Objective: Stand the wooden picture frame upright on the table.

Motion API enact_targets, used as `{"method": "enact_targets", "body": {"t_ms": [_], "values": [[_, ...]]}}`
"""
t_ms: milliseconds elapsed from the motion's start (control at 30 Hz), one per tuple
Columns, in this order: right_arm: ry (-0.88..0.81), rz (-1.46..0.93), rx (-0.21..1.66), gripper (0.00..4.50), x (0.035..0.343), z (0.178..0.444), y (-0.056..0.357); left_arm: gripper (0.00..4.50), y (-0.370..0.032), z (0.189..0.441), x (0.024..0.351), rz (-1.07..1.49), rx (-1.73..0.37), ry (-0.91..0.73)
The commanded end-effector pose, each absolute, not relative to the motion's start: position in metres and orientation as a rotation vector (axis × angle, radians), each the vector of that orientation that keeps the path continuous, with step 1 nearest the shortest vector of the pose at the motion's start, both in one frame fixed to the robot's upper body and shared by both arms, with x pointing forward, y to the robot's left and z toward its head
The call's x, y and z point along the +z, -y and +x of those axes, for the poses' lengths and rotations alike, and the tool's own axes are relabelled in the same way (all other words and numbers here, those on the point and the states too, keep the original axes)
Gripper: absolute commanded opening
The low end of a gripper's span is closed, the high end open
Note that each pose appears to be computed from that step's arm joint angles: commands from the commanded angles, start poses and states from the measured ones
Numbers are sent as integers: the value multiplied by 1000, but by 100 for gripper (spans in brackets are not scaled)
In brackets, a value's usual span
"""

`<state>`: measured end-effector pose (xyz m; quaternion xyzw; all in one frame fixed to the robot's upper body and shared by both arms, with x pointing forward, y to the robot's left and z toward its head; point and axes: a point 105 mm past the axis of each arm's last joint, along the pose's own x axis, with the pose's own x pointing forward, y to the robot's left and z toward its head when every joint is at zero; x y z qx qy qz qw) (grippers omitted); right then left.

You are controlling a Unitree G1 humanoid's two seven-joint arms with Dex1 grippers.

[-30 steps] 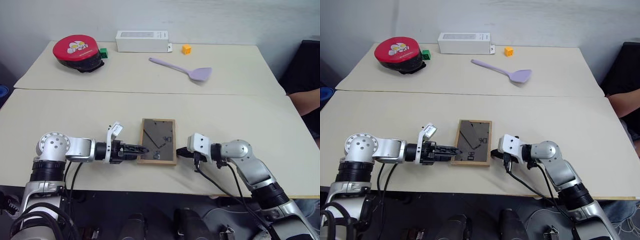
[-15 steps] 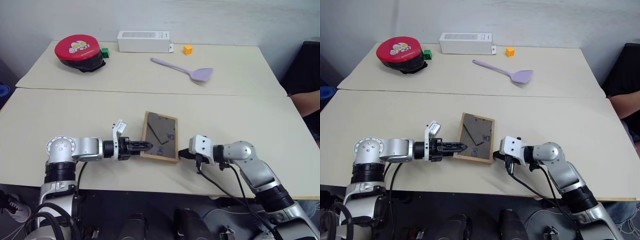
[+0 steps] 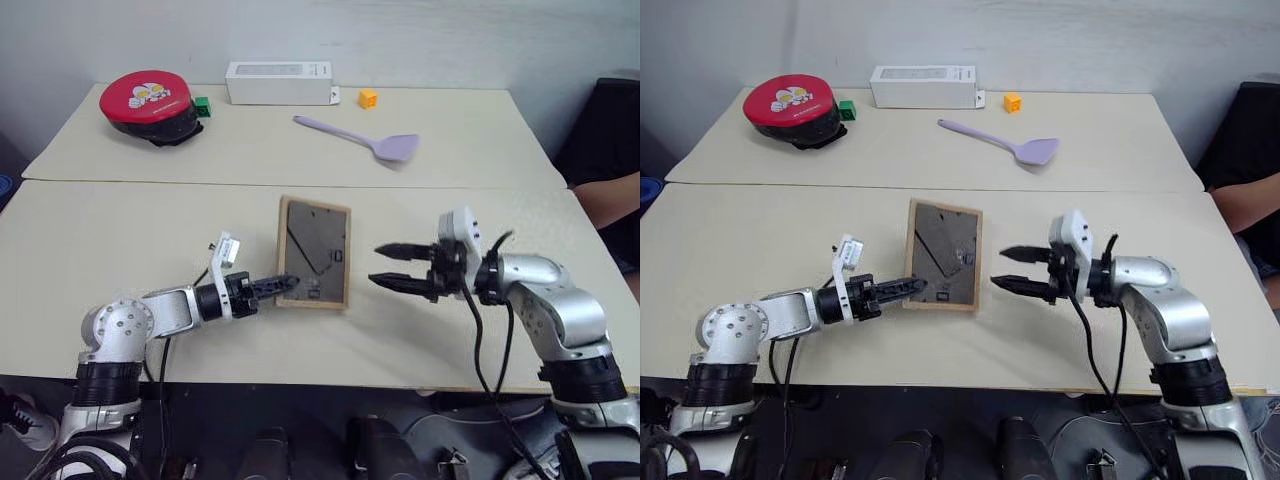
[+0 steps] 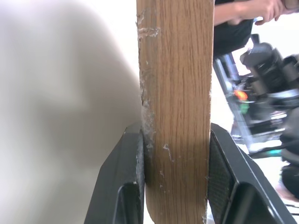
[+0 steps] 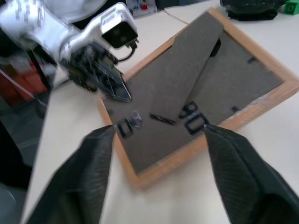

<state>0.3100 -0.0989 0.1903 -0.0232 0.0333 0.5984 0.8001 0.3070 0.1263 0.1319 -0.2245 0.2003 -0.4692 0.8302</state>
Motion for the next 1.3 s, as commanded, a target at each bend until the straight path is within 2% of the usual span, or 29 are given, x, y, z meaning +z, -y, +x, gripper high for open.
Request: {"method": "enact_targets", "body": {"t_ms": [33,233,400,533,667,933,1033,1200,1300], "values": [[-87,-2,1281,435,202,320,81,125,-118,302,148,-378,-1114,-275],[-58,8,1292,445,213,337,56,125,-114,296,141,-334,-1169,-265],[-73,-13,1405,445,209,325,37,125,-112,294,140,-347,-1172,-260],[-100,-11,1520,445,205,304,29,125,-112,296,142,-358,-1163,-242],[-68,-24,1535,445,208,297,37,125,-114,296,147,-409,-1168,-249],[20,-208,1587,445,200,279,68,125,-119,289,153,-588,-1196,-341],[70,-247,1562,445,198,281,75,125,-116,285,160,-651,-1239,-370],[240,-283,1436,445,211,293,88,125,-113,276,162,-750,-1270,-531],[367,-364,1329,445,222,302,109,125,-117,274,156,-811,-1235,-684]]}}
